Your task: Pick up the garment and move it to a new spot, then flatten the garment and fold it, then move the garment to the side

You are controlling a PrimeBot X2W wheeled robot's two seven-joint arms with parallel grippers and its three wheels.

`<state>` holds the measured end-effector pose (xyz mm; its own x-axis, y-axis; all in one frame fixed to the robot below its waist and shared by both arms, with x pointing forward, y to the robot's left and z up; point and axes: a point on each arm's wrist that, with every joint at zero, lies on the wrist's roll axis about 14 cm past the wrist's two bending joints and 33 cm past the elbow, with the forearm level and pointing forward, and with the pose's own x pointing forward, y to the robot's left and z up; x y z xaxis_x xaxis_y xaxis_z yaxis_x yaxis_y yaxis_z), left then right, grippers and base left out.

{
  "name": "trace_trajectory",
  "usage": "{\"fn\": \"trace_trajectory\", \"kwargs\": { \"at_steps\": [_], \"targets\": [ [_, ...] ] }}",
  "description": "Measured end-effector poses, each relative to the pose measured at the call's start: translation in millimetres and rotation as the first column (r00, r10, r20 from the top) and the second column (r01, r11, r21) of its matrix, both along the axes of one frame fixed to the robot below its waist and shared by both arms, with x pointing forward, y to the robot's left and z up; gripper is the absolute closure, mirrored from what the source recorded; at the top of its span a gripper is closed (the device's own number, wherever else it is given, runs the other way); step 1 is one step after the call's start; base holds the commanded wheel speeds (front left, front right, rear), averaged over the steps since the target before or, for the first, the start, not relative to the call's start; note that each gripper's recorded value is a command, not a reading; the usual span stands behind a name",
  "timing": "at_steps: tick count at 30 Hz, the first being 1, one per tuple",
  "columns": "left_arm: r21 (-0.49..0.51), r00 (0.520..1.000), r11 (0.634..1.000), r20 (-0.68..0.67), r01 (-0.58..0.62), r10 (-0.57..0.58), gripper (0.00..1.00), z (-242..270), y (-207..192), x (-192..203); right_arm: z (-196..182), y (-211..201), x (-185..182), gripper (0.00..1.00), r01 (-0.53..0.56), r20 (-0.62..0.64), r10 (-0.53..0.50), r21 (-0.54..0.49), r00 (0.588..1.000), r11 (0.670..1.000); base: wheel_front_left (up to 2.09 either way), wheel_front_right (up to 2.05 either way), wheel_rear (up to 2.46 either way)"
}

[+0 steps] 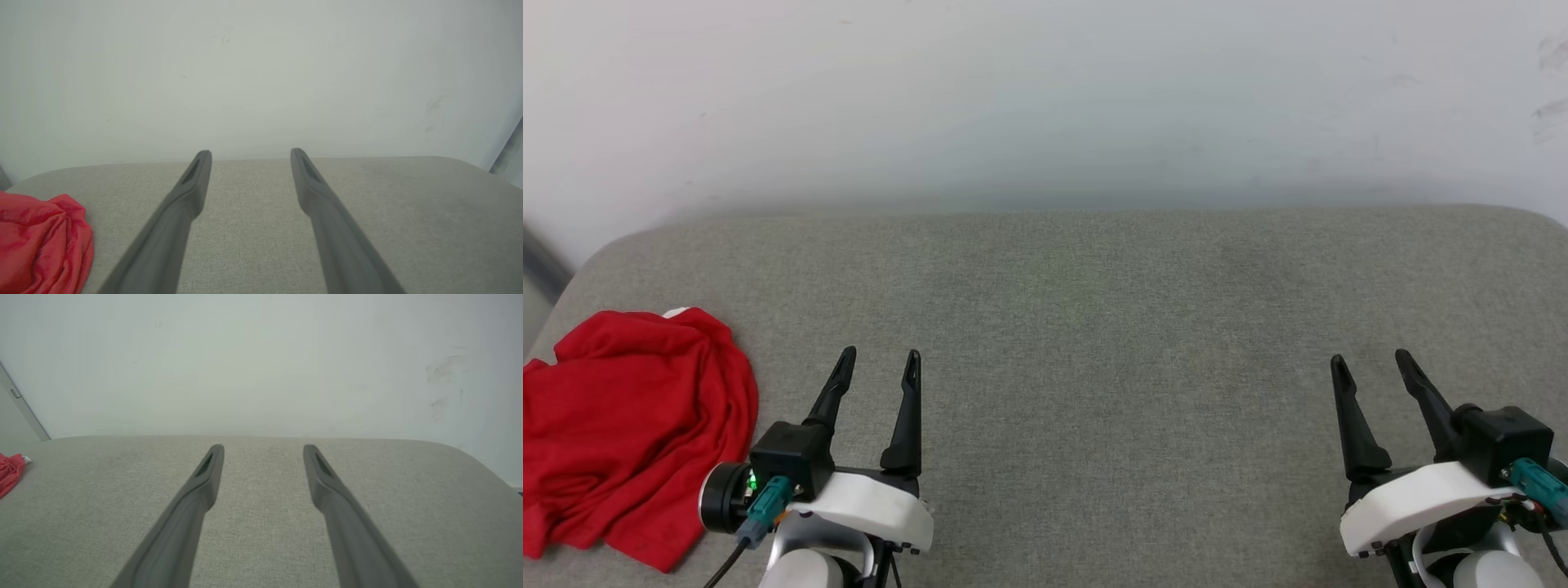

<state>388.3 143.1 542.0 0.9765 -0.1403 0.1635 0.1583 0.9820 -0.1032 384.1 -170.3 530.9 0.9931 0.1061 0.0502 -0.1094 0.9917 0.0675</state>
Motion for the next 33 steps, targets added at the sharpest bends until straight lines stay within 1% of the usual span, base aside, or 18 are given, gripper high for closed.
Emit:
{"fn": "trace_trajectory", "kwargs": {
  "at_steps": [7,21,27,33],
  "targets": [
    [0.04,1.0,0.999,0.008,-0.002,0.002,0.0,-1.0,-1.0,-0.5,1.4,1.3,0.2,0.0,0.0,0.012,0.0,-0.04,1.0,0.999,0.0,0.0,0.0],
    [0.088,0.999,0.996,0.032,-0.019,0.016,0.0,0.7,1.5,1.5,3.5,-0.4,3.6,0.0,0.012,0.036,-0.009,-0.084,0.999,0.996,0.0,0.0,0.0],
    [0.07,0.999,0.996,0.012,-0.053,0.053,0.0,-5.2,12.8,-1.3,2.7,7.2,8.0,0.0,-0.009,0.036,0.011,-0.056,0.999,0.998,0.0,0.0,0.0],
    [0.051,0.991,0.989,-0.008,-0.137,0.137,0.0,-9.8,39.0,-7.0,3.7,31.9,18.2,0.0,-0.078,0.039,0.08,-0.056,0.996,0.995,0.0,0.0,0.0]
  ]
}}
